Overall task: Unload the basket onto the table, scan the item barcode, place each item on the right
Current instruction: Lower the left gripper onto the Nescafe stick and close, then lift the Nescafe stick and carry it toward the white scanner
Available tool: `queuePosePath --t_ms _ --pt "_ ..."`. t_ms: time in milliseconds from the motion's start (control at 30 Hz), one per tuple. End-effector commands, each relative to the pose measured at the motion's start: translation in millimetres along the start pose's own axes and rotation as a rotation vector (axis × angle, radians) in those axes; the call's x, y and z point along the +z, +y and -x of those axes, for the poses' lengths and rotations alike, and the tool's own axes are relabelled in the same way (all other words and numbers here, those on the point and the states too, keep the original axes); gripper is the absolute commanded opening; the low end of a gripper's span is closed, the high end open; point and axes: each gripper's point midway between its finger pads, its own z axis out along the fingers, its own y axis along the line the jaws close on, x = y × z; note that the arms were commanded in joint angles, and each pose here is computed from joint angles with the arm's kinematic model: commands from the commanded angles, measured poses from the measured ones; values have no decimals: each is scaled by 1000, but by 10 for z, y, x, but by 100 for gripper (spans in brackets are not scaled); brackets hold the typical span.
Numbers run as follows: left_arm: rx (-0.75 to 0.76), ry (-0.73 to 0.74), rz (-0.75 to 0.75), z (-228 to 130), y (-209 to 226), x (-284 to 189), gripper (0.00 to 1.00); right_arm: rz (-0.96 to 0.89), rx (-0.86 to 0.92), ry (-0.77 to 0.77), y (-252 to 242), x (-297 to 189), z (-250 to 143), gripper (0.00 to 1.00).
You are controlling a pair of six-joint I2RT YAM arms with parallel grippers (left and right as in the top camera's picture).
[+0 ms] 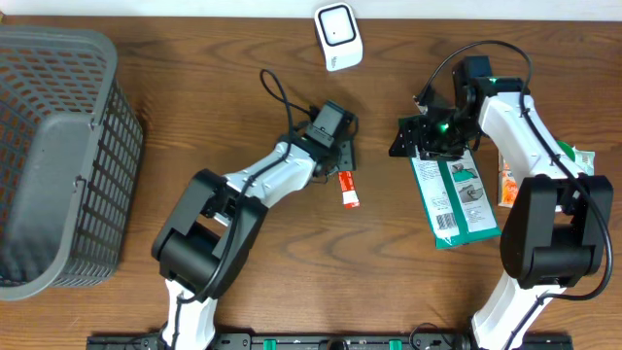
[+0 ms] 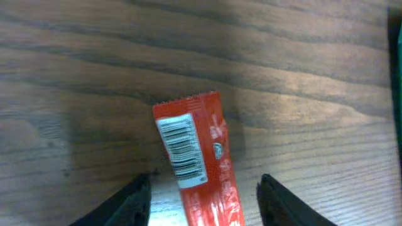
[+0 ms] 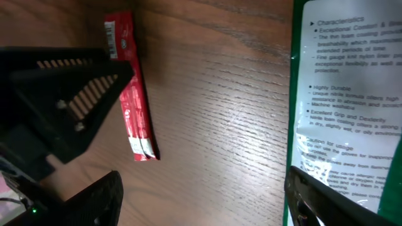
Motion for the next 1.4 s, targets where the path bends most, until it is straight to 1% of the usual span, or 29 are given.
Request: queuePosePath --t_ms 0,200,300,367,433,533,633,733,900,1000,1067,1200,1300,1367 --pt "22 19 114 -177 199 239 45 15 -39 -6 111 -19 -15 79" --pt "29 76 200 -418 402 446 39 15 -37 -4 111 -19 -21 79" --pt "21 91 285 -500 594 475 22 15 -37 -3 111 -19 -24 79" --pt "26 87 319 -502 658 455 19 15 -37 -2 111 -19 -26 80" --pt "31 88 347 -511 711 435 19 15 -37 -2 111 -19 -26 80" --pt "37 99 365 -536 749 417 7 16 -35 4 116 -17 -40 81" --pt "46 97 364 -512 736 390 7 17 -30 11 116 -18 -59 83" --pt "51 84 355 -380 663 230 7 23 -29 14 126 -18 -67 83" --pt "4 -3 293 73 476 -332 7 137 -106 14 321 -33 -87 82" --pt "-43 -43 193 316 343 -738 7 240 -169 12 493 -67 -118 78" --pt "-84 -68 88 470 256 -1085 7 329 -207 6 639 -110 -143 76" --pt "-154 -112 -18 654 242 -1510 7 430 -257 -11 817 -165 -156 75" --pt "-180 -126 -103 732 221 -1783 7 434 -272 -2 869 -141 -177 76" --pt "-187 -117 -141 729 198 -1868 7 438 -291 2 907 -125 -192 75"
